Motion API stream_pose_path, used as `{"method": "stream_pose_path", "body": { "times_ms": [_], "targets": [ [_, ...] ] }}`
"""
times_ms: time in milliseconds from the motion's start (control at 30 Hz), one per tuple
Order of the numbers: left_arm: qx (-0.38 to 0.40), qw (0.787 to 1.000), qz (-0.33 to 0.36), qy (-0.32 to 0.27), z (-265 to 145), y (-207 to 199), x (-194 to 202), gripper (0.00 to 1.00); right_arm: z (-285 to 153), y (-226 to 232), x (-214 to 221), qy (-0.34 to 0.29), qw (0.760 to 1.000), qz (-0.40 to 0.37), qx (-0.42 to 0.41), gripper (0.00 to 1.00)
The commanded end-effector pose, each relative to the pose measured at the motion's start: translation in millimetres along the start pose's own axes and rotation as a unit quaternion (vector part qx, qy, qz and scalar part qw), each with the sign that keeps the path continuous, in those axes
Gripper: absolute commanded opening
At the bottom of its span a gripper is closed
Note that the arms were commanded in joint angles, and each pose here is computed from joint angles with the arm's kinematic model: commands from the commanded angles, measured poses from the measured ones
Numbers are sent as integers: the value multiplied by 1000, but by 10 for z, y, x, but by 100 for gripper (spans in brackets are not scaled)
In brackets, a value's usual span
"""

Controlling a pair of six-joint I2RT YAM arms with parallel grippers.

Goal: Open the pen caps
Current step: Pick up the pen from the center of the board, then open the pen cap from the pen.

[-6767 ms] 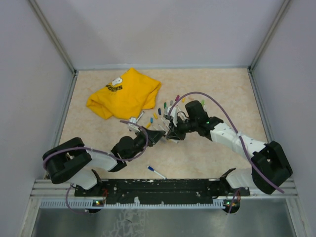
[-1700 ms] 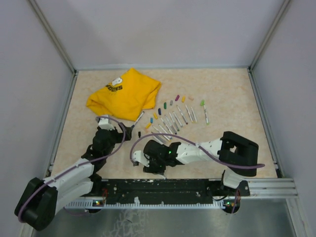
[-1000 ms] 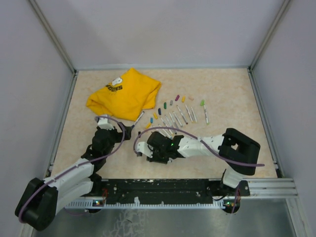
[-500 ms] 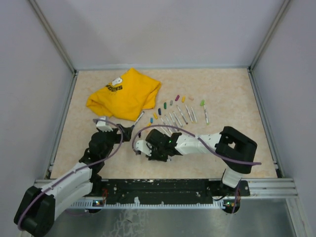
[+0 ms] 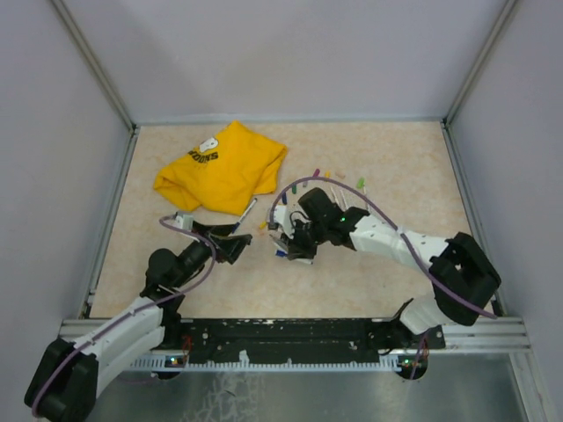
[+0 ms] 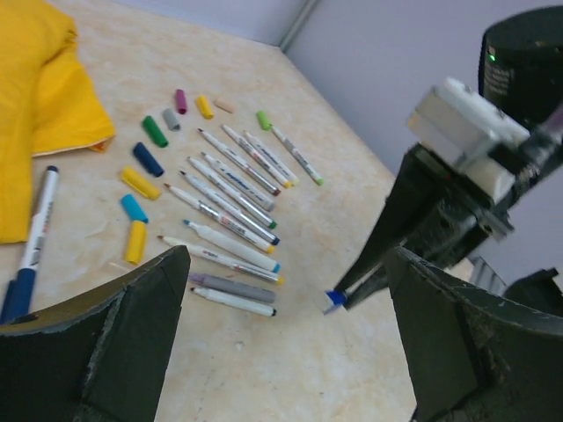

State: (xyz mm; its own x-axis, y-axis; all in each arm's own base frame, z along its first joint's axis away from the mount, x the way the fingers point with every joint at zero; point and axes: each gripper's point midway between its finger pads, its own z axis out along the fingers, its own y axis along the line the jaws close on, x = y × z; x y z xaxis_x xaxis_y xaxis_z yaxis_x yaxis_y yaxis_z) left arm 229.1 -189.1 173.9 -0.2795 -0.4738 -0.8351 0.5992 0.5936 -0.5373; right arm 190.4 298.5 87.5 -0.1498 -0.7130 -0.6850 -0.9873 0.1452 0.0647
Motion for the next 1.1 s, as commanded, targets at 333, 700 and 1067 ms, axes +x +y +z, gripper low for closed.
{"method": "stream_pose_path", "body": {
  "times_ms": [333, 700, 1067],
  "targets": [
    [147, 988, -39, 0, 107, -712, 92, 98, -636, -149, -366, -142, 989, 27, -28, 0],
    [155, 986, -67, -11, 199, -854, 183, 98, -730, -175, -424, -162, 986, 35, -28, 0],
    [139, 982, -124, -24, 294, -908, 232, 97, -737, -183, -439, -167, 985, 40, -31, 0]
  ]
}}
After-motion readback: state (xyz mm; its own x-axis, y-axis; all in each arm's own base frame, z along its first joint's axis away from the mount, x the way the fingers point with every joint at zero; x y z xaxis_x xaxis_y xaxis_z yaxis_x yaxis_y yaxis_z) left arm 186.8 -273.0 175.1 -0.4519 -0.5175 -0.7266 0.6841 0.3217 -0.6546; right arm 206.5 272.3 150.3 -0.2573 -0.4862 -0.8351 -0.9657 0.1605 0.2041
